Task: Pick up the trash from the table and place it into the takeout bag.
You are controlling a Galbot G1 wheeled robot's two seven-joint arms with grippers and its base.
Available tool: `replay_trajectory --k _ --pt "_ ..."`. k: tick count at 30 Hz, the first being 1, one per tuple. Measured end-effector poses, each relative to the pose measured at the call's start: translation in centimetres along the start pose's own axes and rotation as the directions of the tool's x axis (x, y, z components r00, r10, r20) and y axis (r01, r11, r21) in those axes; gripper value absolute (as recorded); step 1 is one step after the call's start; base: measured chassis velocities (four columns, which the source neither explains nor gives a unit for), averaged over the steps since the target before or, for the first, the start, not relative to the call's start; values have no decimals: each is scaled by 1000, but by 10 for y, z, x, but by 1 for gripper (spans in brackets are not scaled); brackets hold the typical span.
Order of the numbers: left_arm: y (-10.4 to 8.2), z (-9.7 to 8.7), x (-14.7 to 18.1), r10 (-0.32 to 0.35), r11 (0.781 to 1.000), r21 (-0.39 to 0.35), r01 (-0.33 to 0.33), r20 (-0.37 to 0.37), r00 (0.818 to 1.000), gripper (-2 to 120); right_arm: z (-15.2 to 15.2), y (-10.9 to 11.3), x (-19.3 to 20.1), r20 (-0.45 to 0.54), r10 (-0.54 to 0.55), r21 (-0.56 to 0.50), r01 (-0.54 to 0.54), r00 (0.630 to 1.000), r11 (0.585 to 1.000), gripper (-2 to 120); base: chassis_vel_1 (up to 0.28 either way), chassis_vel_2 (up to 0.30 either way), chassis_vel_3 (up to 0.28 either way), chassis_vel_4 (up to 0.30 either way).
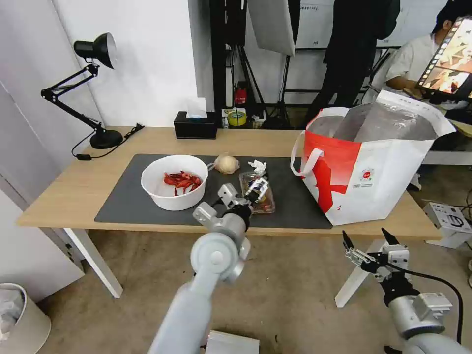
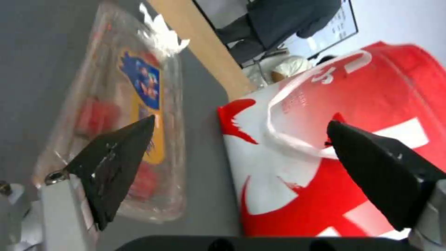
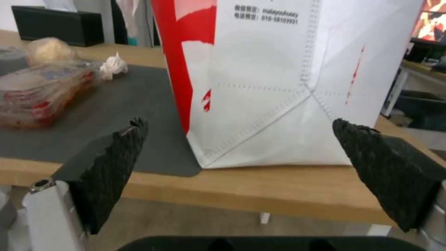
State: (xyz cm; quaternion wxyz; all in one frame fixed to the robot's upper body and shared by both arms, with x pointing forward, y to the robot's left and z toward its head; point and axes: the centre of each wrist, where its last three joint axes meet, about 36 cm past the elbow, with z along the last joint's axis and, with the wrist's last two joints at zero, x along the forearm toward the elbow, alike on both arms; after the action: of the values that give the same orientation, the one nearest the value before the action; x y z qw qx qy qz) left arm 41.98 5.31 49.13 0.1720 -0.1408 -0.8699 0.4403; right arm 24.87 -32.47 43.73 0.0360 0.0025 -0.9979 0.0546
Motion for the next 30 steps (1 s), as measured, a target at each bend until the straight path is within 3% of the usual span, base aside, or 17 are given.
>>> replay_trajectory --k 2,3,6,7,9,10,11,13,14,15,16,17,18,19,21,26,30 --pt "6 -4 3 10 996 -92 -9 18 1000 100 -2 0 3 5 2 -1 -2 1000 1000 100 0 0 0 0" --pt "6 -4 3 10 996 -92 -9 18 1000 100 -2 0 3 5 2 -1 -2 1000 1000 100 0 0 0 0" --pt "17 -15 6 53 960 -278 -36 53 997 99 -3 1 5 13 3 -3 -3 1000 1000 100 0 0 0 0" --pt "17 -15 6 53 960 -278 -36 53 997 99 -3 1 5 13 3 -3 -3 1000 1000 100 0 0 0 0" --pt "29 -20 3 83 890 -453 -44 66 994 92 -4 2 6 18 3 -5 -3 1000 1000 100 0 0 0 0" --pt "41 -25 0 114 821 -568 -61 58 992 85 -6 3 6 22 1 -7 -1 1000 1000 100 0 0 0 0" --pt "41 -25 0 114 821 -568 -61 58 992 85 -6 3 6 22 1 -7 -1 1000 1000 100 0 0 0 0" --pt "56 -34 -4 167 717 -690 -104 25 986 77 -9 4 6 28 -4 -23 5 1000 1000 100 0 0 0 0" --pt "66 -41 -8 203 636 -760 -134 -3 979 71 -11 5 6 32 -10 -46 12 999 999 100 0 0 0 0" --pt "66 -41 -8 203 636 -760 -134 -3 979 71 -11 5 6 32 -10 -46 12 999 999 100 0 0 0 0" --pt "71 -46 -10 227 573 -805 -153 -23 974 66 -13 5 5 33 -15 -67 17 999 998 100 0 0 0 0" --pt "72 -47 -11 233 557 -815 -158 -28 972 64 -13 5 5 33 -17 -77 19 999 997 100 0 0 0 0" --pt "76 -53 -14 259 478 -859 -182 -60 964 57 -15 6 4 29 -26 -118 29 999 993 100 0 0 0 0" --pt "76 -53 -14 259 478 -859 -182 -60 964 57 -15 6 4 29 -26 -118 29 999 993 100 0 0 0 0" --pt "82 -54 -17 273 406 -889 -213 -104 956 47 -19 8 1 19 -50 -204 53 999 978 100 0 0 0 0" --pt "93 -45 -24 280 346 -900 -264 -170 945 27 -29 8 -10 14 -90 -351 89 996 932 100 0 0 0 0" --pt "99 -41 -29 271 342 -900 -271 -182 945 16 -35 6 -17 20 -121 -429 117 993 896 100 0 0 0 0"
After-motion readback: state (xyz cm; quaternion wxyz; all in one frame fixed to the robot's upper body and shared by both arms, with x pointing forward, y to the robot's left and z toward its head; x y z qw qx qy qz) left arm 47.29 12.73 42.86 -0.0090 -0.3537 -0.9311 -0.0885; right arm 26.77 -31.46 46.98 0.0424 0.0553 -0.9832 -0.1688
